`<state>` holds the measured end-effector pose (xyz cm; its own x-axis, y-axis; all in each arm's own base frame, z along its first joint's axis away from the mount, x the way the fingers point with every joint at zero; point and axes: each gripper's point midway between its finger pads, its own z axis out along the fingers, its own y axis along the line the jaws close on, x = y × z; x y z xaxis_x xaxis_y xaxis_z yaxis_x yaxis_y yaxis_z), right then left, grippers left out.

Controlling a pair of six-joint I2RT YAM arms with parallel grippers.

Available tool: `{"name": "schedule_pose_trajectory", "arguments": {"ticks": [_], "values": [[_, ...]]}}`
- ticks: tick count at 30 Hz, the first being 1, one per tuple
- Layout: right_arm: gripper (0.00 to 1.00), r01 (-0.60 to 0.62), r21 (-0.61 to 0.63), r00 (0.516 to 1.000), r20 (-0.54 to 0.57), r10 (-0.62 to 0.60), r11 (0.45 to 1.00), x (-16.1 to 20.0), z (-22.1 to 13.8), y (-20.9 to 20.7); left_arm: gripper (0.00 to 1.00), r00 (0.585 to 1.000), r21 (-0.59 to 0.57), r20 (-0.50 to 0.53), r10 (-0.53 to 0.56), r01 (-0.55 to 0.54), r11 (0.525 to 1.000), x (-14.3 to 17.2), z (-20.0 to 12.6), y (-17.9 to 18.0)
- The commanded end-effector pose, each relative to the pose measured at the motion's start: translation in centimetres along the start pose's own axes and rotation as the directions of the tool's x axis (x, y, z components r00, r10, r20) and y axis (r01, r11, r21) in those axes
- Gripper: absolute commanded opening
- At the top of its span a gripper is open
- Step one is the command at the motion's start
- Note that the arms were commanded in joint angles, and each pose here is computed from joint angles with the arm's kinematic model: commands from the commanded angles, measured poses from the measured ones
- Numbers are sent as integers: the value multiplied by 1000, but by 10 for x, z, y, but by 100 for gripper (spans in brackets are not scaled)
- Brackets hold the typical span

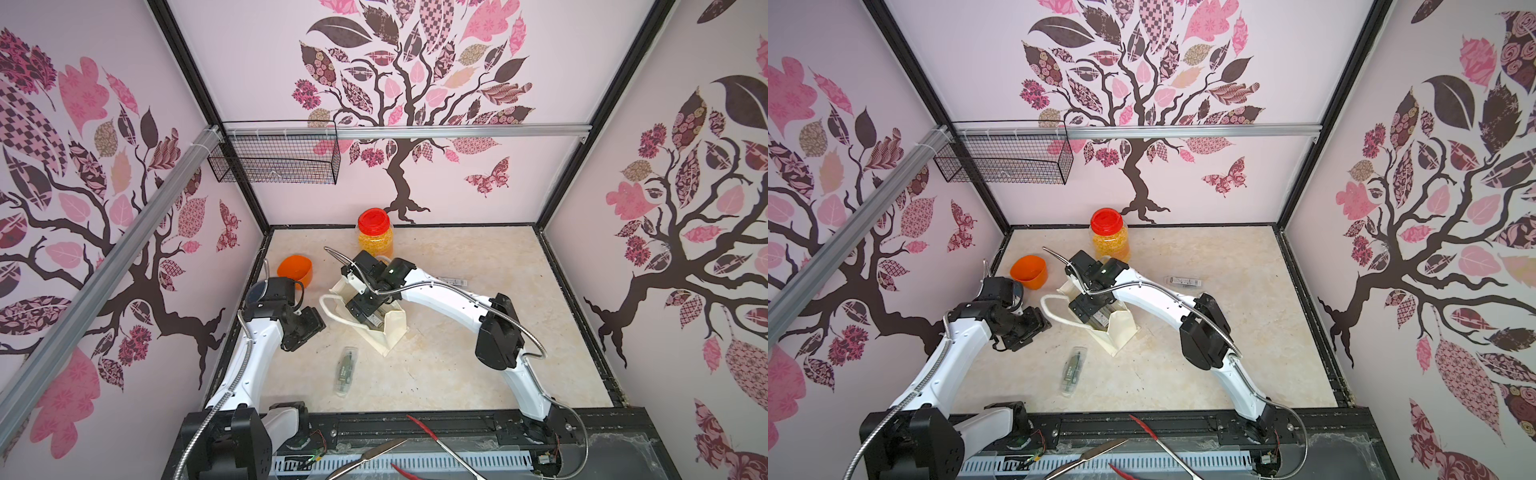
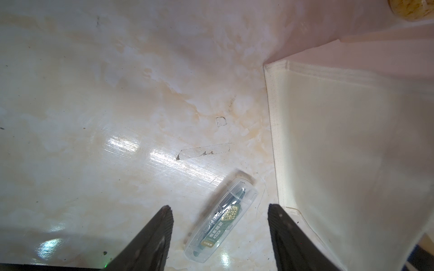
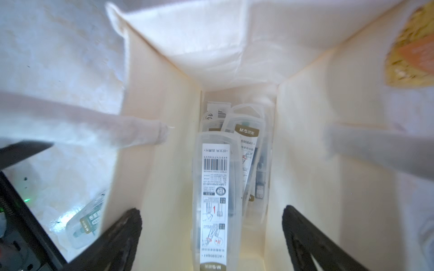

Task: Put the compass set into the canvas bag
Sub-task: Place the compass set in the canvas bag.

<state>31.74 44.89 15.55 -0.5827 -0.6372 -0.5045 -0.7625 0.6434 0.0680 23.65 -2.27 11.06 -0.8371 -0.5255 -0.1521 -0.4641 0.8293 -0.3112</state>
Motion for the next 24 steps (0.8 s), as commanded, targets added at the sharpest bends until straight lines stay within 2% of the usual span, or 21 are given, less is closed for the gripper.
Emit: {"name": "schedule_pose_trajectory", "arguments": {"ticks": [1, 5, 7, 10, 12, 19, 24], "values": [[99, -20, -45, 983, 182, 28, 999, -41, -89, -5, 69, 998, -53, -42, 44, -46, 998, 4, 2, 7], [100, -83, -95, 960, 258, 105, 992, -51, -130, -27, 69, 997, -67, -52, 56, -60, 996, 2, -2, 5], [100, -99, -80, 951, 284, 118, 992, -48, -142, -38, 69, 996, -48, -60, 72, -75, 996, 3, 0, 1], [100, -114, -40, 937, 328, 121, 993, -43, -158, -53, 69, 987, -102, -132, 93, -107, 989, 14, 4, 4], [100, -134, -39, 926, 352, 139, 990, -39, -169, -60, 68, 982, -124, -145, 120, -138, 983, 21, 6, 1], [100, -245, 44, 899, 383, 210, 969, -12, -187, -107, 69, 970, -151, -176, 170, -197, 969, 40, 21, -7], [100, -337, 62, 873, 394, 287, 939, 17, -197, -137, 71, 945, -156, -216, 246, -282, 946, 58, 31, -21]]}}
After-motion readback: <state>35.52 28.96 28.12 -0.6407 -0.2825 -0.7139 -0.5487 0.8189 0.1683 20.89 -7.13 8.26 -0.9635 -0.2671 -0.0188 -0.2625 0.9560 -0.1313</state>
